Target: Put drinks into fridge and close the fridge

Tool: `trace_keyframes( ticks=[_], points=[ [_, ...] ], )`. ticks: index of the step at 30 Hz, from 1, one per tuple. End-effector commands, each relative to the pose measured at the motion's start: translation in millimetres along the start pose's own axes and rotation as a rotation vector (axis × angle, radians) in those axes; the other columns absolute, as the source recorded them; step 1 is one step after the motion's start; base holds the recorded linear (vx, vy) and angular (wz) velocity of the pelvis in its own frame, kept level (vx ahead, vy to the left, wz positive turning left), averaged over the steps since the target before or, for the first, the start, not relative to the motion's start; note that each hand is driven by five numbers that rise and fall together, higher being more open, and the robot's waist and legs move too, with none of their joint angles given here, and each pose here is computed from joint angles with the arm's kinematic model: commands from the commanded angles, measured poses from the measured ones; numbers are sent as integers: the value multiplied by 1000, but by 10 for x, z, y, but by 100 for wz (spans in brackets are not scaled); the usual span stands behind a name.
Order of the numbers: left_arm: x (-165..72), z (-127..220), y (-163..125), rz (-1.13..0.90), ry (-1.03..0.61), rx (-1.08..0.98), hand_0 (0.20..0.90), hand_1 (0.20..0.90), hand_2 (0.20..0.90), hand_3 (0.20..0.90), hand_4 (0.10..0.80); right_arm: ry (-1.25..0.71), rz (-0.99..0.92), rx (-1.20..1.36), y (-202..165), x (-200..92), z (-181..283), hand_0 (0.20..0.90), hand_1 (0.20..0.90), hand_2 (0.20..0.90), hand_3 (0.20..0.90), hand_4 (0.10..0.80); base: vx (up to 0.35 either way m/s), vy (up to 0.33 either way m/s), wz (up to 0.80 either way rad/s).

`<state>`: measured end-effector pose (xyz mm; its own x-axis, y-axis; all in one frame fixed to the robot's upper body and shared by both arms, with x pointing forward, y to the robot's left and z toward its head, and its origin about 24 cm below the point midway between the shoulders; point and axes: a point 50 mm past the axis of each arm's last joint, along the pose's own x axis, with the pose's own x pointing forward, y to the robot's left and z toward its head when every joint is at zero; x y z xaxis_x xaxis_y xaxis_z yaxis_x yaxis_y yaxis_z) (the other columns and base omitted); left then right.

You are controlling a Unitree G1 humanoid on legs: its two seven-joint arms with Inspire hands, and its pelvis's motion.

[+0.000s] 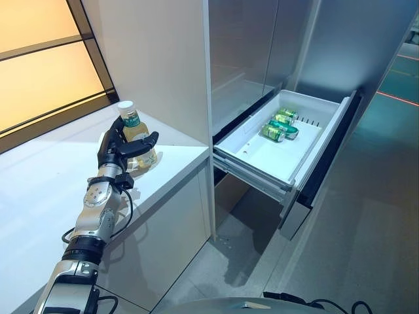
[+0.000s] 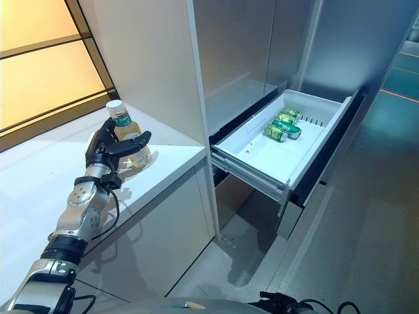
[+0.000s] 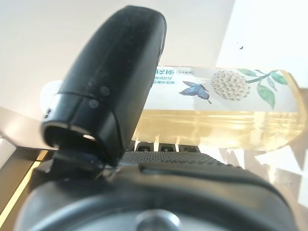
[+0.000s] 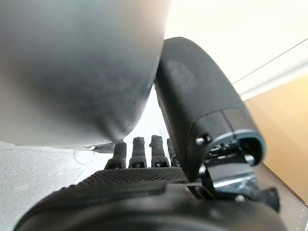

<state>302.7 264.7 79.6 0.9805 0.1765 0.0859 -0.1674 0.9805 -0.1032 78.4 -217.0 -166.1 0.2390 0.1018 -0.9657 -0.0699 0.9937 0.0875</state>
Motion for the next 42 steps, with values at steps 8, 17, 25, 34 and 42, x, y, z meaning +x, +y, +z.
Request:
trace_keyframes(
  ticks=[8, 17, 25, 34, 42],
  points=[
    [343, 913, -71, -17, -375, -31, 408, 408, 408, 326, 226, 58, 26, -31, 51, 13, -97, 900, 900, 900, 900, 800, 0, 0, 0],
    [325, 962, -100, -20, -401, -29, 300, 300, 300, 200, 100, 55, 28, -29, 47, 10, -99, 900, 900, 900, 900, 800, 0, 0, 0],
    [327, 957, -124, -59, -393, -111, 300, 300, 300, 200, 100, -21, 69, -44, 93, 18, 14, 900, 900, 900, 900, 800, 0, 0, 0],
    [38, 1224, -757, -564, -558, -681, 300, 300, 300, 200, 100, -589, 76, -276, 406, -243, 1216, 900, 900, 900, 900, 800, -23, -10, 0],
    [-299, 1447, -1050, -838, -692, -619, 300, 300, 300, 200, 100, -1195, 166, -424, 840, -1356, 2219, 900, 900, 900, 900, 800, -59, -26, -1]
  ],
)
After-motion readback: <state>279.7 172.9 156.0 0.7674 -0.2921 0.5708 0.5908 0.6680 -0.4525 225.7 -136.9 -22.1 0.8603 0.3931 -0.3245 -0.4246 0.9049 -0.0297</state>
